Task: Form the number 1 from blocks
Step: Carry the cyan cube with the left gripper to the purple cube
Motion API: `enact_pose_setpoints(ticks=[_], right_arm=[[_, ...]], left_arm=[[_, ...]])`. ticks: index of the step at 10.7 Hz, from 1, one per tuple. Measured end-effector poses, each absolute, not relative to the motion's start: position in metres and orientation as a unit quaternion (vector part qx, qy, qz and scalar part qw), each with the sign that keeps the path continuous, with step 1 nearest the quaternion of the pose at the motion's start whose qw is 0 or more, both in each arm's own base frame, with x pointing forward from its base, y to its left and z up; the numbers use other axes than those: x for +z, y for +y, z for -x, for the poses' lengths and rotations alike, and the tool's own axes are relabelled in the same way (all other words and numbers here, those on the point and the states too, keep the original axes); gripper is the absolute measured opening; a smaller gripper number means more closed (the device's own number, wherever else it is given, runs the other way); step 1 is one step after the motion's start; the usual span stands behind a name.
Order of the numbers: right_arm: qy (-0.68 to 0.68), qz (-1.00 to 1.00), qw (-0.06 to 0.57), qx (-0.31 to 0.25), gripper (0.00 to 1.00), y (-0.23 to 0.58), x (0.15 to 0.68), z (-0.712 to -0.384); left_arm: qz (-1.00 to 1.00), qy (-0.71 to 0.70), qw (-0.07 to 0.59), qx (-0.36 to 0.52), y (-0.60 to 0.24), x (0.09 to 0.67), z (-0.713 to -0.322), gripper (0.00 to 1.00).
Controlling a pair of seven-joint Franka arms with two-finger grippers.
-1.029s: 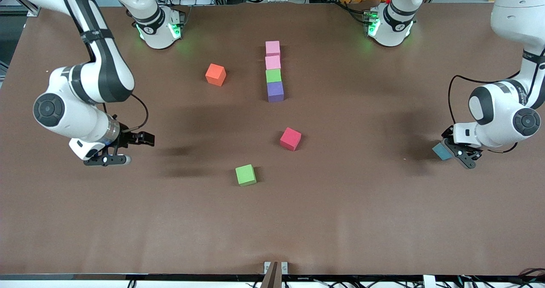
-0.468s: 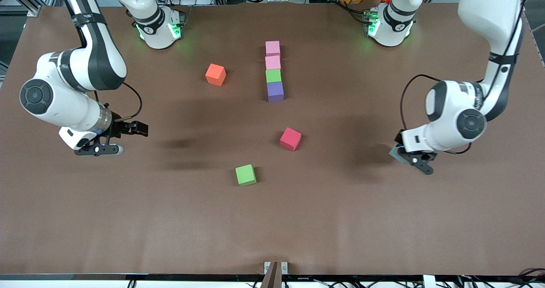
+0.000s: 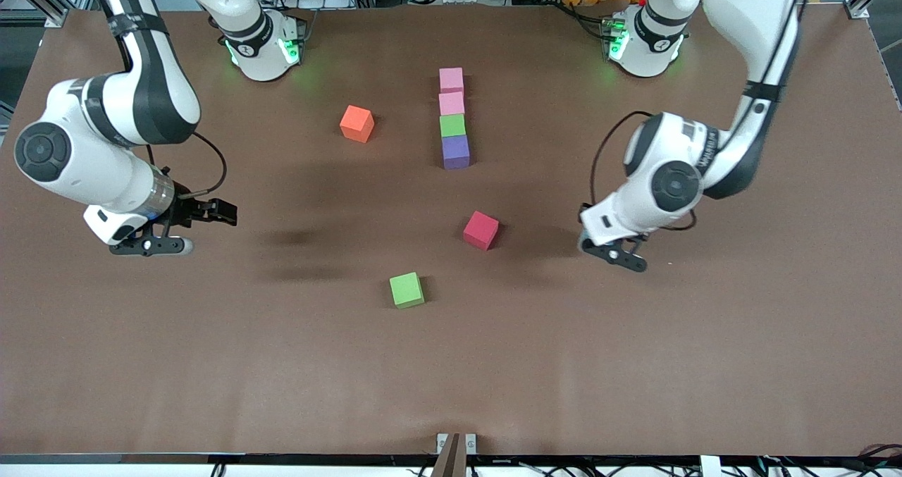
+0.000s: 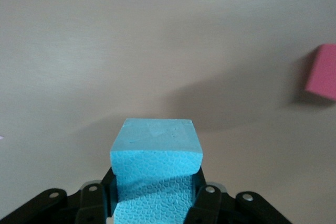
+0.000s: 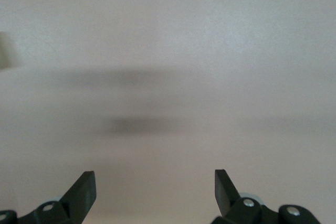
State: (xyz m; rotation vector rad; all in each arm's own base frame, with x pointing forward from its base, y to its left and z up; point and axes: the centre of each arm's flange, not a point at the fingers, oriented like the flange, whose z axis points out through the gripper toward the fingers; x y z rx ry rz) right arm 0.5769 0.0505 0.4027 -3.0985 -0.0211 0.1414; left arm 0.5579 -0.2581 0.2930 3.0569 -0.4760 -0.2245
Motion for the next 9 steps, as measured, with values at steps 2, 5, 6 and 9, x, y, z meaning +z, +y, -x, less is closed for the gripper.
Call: enact_pose_setpoints(ticks=[2, 5, 6, 9], right_arm=[[-0.012, 0.998, 0.016, 0.066, 1.0, 0.048, 0.426, -0.562], [-0.017, 0.998, 0.011, 0.061, 1.0, 0.047, 0.477, -0.539], [-0.023, 0.998, 0.012, 0.051, 1.0, 0.049, 0.494, -0.534], [-0.065, 0.998, 0.014, 0.018, 1.0, 0.056, 0.562, -0.533]], left_arm=[[-0.991, -0.105, 0.031, -0.08, -0.316, 0.297, -0.529, 0.55], [-0.996, -0.045, 0.028, -0.078, -0.389, 0.299, -0.496, 0.55], [-0.996, -0.027, 0.029, -0.077, -0.411, 0.295, -0.487, 0.55], [-0.997, 0.01, 0.034, -0.075, -0.46, 0.267, -0.463, 0.55]])
